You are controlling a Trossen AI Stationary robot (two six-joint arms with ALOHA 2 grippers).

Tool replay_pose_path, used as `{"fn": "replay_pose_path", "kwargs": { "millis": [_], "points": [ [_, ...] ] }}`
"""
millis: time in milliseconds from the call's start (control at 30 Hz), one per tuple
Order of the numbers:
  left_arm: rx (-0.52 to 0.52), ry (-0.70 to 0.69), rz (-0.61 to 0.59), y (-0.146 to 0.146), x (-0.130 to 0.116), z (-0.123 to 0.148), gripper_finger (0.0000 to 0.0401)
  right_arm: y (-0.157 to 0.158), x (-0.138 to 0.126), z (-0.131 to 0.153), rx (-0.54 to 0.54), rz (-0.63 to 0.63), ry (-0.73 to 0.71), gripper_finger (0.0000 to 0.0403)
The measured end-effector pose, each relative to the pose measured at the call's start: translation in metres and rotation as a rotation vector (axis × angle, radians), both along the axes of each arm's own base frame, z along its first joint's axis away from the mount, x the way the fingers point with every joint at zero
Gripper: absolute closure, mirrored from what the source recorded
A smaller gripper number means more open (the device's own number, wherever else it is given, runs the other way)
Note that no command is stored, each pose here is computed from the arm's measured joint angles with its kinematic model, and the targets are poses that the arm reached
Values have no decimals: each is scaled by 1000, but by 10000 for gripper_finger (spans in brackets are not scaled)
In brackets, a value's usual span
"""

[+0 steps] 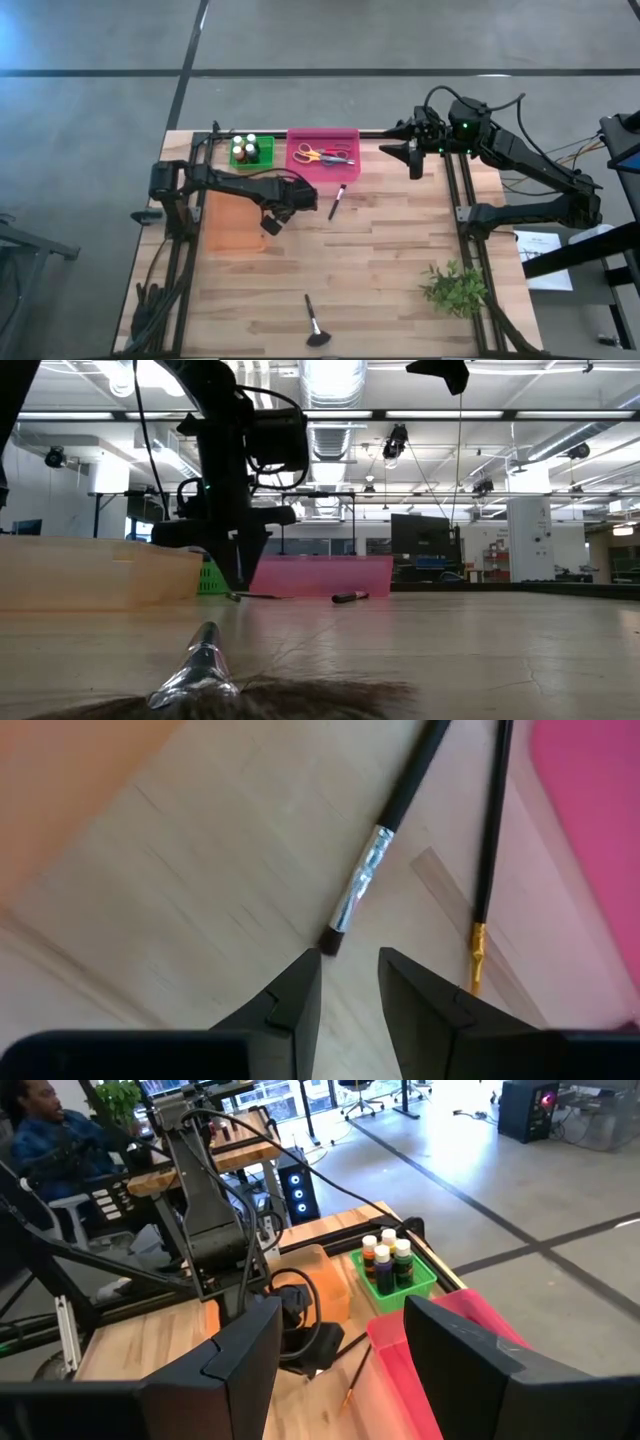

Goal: Pick & Place Paint Supplies
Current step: Put the black paintbrush into the orange bin

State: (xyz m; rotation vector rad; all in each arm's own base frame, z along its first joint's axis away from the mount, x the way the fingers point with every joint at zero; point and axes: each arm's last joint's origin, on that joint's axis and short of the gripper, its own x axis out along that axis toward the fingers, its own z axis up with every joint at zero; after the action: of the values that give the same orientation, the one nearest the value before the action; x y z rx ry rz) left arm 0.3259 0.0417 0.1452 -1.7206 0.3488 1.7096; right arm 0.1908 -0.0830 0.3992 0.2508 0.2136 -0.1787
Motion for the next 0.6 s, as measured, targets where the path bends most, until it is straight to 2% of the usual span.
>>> {"fn": "replay_pose_path", "kwargs": {
  "millis": [400, 600],
  "points": [
    [-2, -21, -6, 0, 5, 4, 291, 0, 0, 0, -2, 1, 1, 196],
    [26, -166, -25, -7, 27, 24, 291, 0, 0, 0, -3, 1, 1, 196]
  ]
}}
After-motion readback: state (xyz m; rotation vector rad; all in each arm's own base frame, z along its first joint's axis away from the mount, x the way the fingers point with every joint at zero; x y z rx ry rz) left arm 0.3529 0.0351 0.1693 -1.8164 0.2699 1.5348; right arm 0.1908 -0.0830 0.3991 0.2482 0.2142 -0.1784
